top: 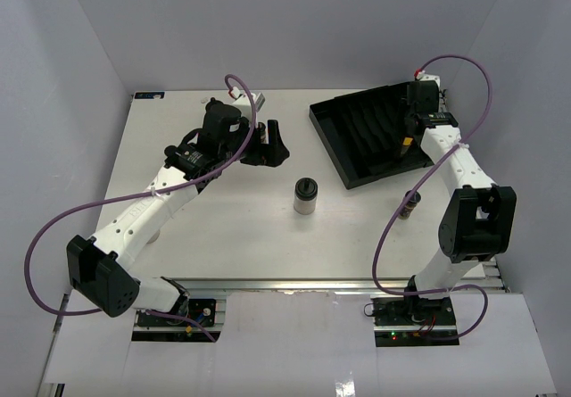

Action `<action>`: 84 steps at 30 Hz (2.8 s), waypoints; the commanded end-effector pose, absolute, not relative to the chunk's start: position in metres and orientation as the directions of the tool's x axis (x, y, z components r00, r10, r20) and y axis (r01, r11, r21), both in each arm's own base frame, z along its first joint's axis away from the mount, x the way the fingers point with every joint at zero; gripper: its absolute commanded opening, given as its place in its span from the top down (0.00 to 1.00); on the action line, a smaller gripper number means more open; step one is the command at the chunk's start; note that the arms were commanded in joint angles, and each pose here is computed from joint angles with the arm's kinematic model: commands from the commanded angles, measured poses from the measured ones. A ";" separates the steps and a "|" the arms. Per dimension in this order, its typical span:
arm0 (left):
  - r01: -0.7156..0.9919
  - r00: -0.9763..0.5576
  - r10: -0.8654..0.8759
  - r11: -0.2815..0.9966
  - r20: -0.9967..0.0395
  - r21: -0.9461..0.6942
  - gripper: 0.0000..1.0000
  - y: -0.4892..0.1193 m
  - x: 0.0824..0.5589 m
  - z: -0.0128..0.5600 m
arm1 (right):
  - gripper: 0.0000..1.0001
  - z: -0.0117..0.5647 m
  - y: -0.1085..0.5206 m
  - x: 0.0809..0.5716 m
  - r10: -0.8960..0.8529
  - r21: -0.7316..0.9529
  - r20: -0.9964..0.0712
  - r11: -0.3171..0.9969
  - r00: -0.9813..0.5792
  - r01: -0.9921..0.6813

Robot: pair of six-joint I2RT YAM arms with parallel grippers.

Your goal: Organize the condiment bottles

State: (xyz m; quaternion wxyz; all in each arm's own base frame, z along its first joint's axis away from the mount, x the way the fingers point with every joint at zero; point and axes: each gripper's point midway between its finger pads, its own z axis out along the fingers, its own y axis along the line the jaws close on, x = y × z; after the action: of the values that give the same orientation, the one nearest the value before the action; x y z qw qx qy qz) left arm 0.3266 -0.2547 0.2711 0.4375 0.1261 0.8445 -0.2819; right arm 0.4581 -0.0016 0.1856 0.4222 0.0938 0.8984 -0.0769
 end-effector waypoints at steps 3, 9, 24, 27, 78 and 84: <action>0.489 -0.550 -0.062 0.785 -0.833 -0.382 0.02 -0.257 0.323 0.294 | 0.92 0.204 -0.007 0.461 0.102 -0.049 -0.822 0.968 -0.560 0.248; 0.482 -0.546 -0.061 0.793 -0.836 -0.373 0.02 -0.253 0.322 0.295 | 0.84 0.192 -0.005 0.468 0.116 -0.035 -0.810 0.969 -0.576 0.245; 0.471 -0.549 -0.057 0.803 -0.834 -0.365 0.02 -0.250 0.320 0.292 | 0.38 0.178 -0.008 0.469 0.156 0.010 -0.794 0.970 -0.587 0.243; 0.471 -0.548 -0.058 0.803 -0.834 -0.365 0.02 -0.249 0.320 0.292 | 0.32 0.177 -0.009 0.470 0.157 0.011 -0.792 0.970 -0.591 0.242; 0.200 -0.431 -0.285 0.895 -0.856 -0.399 0.02 -0.163 0.304 0.331 | 0.10 0.142 0.296 0.318 -0.569 0.036 -0.637 0.652 -0.520 -0.758; 0.195 -0.445 -0.282 0.896 -0.850 -0.399 0.02 -0.165 0.305 0.320 | 0.09 0.117 0.282 0.309 -0.598 0.017 -0.559 0.684 -0.574 -0.729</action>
State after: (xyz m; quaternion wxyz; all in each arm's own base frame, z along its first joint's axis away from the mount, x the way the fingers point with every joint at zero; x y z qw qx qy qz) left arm 0.3062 -0.1686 0.3212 0.5206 -0.0191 0.8225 -0.2283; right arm 0.3153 0.2942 0.1361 0.2935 -0.3761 0.8650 0.1554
